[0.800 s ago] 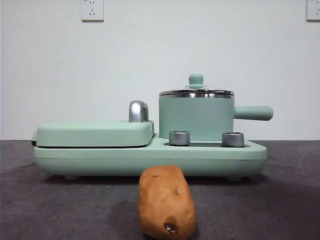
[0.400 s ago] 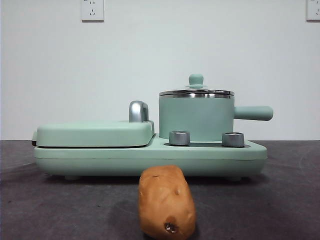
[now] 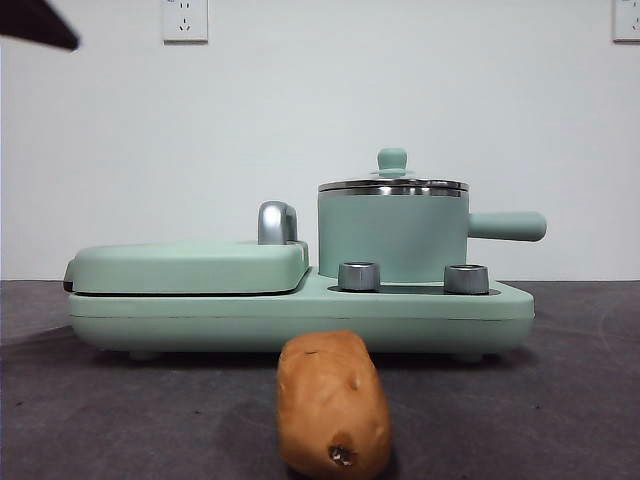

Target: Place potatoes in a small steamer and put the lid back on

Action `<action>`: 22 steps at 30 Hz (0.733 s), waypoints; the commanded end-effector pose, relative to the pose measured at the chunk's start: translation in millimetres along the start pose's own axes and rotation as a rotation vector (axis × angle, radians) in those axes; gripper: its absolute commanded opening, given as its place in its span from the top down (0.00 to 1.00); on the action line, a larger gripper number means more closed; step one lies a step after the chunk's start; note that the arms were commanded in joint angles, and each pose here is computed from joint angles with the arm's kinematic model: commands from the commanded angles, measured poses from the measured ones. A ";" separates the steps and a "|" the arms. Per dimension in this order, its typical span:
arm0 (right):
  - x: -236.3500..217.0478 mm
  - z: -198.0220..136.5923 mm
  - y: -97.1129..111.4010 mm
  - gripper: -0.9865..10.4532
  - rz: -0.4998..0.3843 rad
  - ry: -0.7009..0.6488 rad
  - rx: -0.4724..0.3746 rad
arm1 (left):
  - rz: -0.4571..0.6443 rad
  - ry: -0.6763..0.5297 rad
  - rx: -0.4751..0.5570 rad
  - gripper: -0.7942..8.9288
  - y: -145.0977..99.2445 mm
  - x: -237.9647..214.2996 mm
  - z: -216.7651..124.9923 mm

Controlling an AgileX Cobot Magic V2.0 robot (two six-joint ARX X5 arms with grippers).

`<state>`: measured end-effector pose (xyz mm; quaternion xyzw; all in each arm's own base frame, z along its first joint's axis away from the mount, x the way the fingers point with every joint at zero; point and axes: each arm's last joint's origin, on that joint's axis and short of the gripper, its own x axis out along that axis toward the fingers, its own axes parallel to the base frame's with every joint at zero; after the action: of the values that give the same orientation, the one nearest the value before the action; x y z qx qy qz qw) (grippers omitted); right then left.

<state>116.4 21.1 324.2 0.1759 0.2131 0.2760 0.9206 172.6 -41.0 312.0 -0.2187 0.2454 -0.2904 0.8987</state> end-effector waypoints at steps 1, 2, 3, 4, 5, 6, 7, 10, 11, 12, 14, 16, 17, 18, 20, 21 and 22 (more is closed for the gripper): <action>9.2 8.7 0.6 0.90 0.033 0.068 -0.074 | -0.072 0.049 0.081 0.91 -6.8 9.6 16.2; 13.2 10.2 0.2 0.90 0.050 0.094 -0.081 | -0.091 0.070 0.092 0.91 -8.2 13.1 19.7; 16.5 11.2 -0.1 0.90 0.068 0.111 -0.087 | -0.107 0.086 0.102 0.91 -9.2 16.3 22.2; 20.4 11.7 -0.7 0.90 0.088 0.128 -0.092 | -0.124 0.100 0.118 0.91 -10.4 19.7 24.7; 24.0 12.0 -1.6 0.90 0.101 0.140 -0.103 | -0.136 0.106 0.137 0.91 -11.6 22.7 26.5; 26.5 11.8 -2.4 0.90 0.103 0.149 -0.107 | -0.142 0.107 0.151 0.91 -12.3 24.9 27.4; 29.0 11.6 -3.3 0.90 0.101 0.157 -0.114 | -0.147 0.108 0.167 0.91 -12.6 27.0 27.7; 34.1 10.8 -4.7 0.90 0.106 0.179 -0.114 | -0.151 0.115 0.203 0.91 -12.0 30.5 27.0; 35.0 10.7 -4.9 0.90 0.107 0.183 -0.111 | -0.151 0.117 0.212 0.91 -11.4 31.3 26.8; 35.9 10.6 -5.3 0.90 0.107 0.187 -0.110 | -0.151 0.119 0.214 0.90 -11.0 31.9 26.7; 36.3 10.4 -5.1 0.89 0.100 0.187 -0.112 | -0.149 0.122 0.211 0.84 -10.3 33.0 26.6; 36.3 10.5 -5.4 0.83 0.083 0.184 -0.114 | -0.148 0.125 0.209 0.74 -9.7 33.8 26.5; 36.3 10.6 -5.7 0.78 0.077 0.183 -0.115 | -0.148 0.126 0.209 0.66 -9.4 34.3 26.4; 36.3 10.6 -5.7 0.73 0.075 0.183 -0.115 | -0.147 0.127 0.208 0.60 -9.1 34.7 26.3; 36.4 11.0 -6.1 0.61 0.061 0.178 -0.118 | -0.147 0.129 0.207 0.45 -8.8 35.3 26.2; 36.5 11.3 -6.2 0.57 0.056 0.174 -0.120 | -0.147 0.128 0.207 0.41 -8.7 35.5 26.4; 36.5 11.7 -6.1 0.54 0.054 0.170 -0.122 | -0.149 0.124 0.209 0.40 -8.8 35.7 26.8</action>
<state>151.2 34.5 316.1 0.1094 0.2795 0.3241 0.8972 206.6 -61.7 320.4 -0.1307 0.2654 -0.3850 0.8742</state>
